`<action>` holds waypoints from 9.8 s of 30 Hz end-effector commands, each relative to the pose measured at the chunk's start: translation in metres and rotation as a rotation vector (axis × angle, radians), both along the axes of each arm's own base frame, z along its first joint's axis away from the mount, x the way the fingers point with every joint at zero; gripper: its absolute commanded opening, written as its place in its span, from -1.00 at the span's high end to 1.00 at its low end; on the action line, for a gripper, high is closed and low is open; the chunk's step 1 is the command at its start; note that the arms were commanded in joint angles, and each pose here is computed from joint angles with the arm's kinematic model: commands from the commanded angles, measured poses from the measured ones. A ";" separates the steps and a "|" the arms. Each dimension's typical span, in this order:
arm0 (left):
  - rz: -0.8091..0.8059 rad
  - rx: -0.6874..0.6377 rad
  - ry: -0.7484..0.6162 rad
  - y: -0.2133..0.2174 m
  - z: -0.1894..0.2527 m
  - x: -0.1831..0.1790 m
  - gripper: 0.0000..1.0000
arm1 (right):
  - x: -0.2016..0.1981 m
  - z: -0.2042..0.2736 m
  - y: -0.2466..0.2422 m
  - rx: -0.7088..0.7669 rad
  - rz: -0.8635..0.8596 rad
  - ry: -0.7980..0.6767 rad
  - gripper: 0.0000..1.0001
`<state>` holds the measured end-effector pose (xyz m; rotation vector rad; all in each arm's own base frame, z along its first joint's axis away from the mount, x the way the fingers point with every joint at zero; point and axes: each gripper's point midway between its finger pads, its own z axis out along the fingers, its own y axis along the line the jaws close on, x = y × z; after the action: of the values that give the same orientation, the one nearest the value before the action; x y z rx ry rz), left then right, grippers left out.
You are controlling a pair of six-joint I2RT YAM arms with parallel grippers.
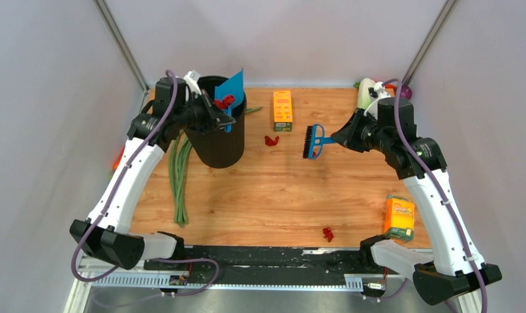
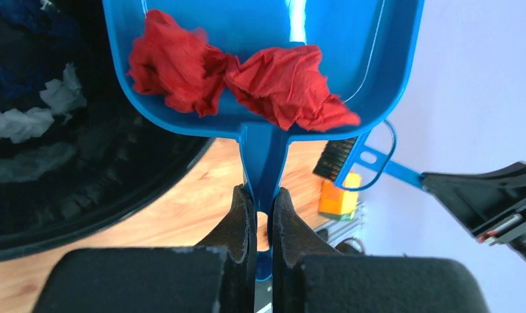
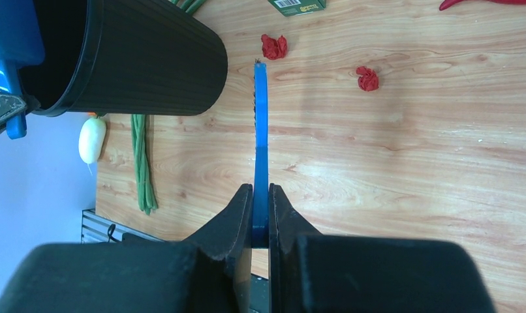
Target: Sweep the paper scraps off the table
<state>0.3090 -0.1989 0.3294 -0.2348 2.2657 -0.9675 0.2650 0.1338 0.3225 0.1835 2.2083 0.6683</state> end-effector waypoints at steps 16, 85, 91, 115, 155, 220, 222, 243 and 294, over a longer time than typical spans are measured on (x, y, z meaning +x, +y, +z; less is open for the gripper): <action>-0.014 -0.674 -0.285 0.019 0.087 0.012 1.00 | 0.000 0.012 0.001 0.005 0.021 -0.058 1.00; -0.310 0.302 -0.345 0.030 0.071 -0.127 1.00 | 0.177 -0.151 0.109 0.093 0.137 0.453 1.00; -0.318 0.317 -0.337 0.032 0.065 -0.131 1.00 | 0.132 -0.193 0.103 0.055 0.163 0.588 1.00; -0.529 0.591 -0.157 0.001 -0.048 -0.127 1.00 | 0.008 -0.078 0.028 -0.130 0.168 0.389 1.00; -0.602 1.016 0.156 0.011 -0.230 -0.149 1.00 | 0.102 -0.125 0.071 -0.468 0.217 0.299 1.00; -0.642 1.112 -0.088 -0.021 -0.177 -0.090 1.00 | 0.003 -0.077 0.204 -0.132 0.692 0.252 1.00; -0.620 1.108 -0.110 -0.018 -0.169 -0.089 1.00 | 0.002 -0.072 0.202 -0.123 0.693 0.246 1.00; -0.510 0.955 -0.272 -0.028 -0.102 -0.083 1.00 | 0.012 0.018 0.155 -0.054 0.538 0.092 1.00; -0.439 0.592 -0.200 -0.065 -0.004 -0.066 1.00 | -0.008 0.064 -0.027 0.005 -0.203 -0.060 1.00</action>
<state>0.2349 -0.2554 0.3088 0.6988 2.3205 -0.3196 0.2593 0.1078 0.3886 0.3288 2.1019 0.5418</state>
